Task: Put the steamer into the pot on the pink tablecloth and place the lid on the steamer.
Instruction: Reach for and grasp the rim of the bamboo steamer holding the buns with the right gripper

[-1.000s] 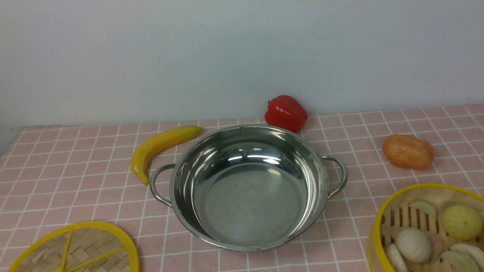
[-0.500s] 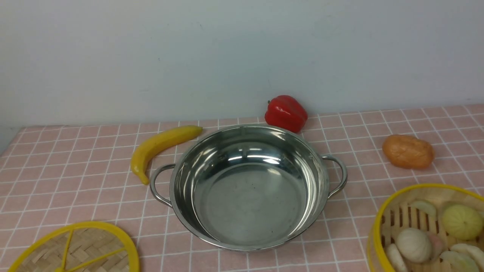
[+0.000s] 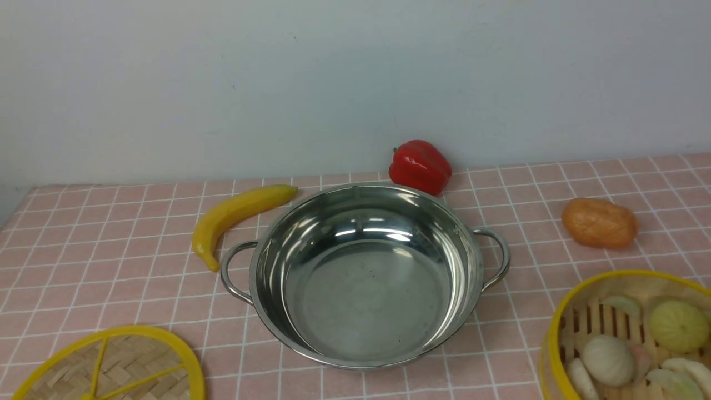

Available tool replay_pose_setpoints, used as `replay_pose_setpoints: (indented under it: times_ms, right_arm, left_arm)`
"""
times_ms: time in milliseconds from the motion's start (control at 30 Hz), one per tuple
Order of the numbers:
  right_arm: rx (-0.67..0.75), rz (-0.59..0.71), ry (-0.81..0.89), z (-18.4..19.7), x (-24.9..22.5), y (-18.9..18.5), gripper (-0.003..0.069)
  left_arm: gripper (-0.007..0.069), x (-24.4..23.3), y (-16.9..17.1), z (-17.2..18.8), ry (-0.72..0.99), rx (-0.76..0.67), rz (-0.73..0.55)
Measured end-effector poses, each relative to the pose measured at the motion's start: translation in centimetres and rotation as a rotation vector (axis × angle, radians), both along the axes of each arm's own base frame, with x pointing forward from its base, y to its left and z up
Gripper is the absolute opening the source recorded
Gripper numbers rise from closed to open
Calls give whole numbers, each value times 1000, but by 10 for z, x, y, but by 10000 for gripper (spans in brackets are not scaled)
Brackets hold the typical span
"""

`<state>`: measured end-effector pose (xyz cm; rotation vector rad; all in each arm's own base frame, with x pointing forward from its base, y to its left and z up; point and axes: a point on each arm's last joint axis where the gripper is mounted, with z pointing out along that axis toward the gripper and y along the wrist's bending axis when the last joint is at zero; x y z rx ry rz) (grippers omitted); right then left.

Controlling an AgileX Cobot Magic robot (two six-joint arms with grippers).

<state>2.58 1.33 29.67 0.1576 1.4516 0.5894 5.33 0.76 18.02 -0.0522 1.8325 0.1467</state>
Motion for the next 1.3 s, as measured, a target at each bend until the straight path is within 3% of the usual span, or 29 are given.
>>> replay_pose_setpoints:
  times_ms: [200,300,500,700,967,1133,1300]
  right_arm:
    - [173,71,-4,12,-6,3,243]
    - [167,132,47,15,-12,8,243]
    - [-251,351,316,35,-23,26,243]
    - [-547,490,612,37,26,34,243]
    - [-847,676,915,-8,106,39,243]
    - [-1085,818,1023,-35,122,57,243]
    - [-1279,849,1096,-53,126,72,243]
  left_arm:
    - [243,0,0,0,0,0,0]
    - [243,0,0,0,0,0,0]
    - [243,0,0,0,0,0,0]
    - [243,0,0,0,0,0,0]
    - [243,0,0,0,0,0,0]
    - [243,0,0,0,0,0,0]
    - [243,0,0,0,0,0,0]
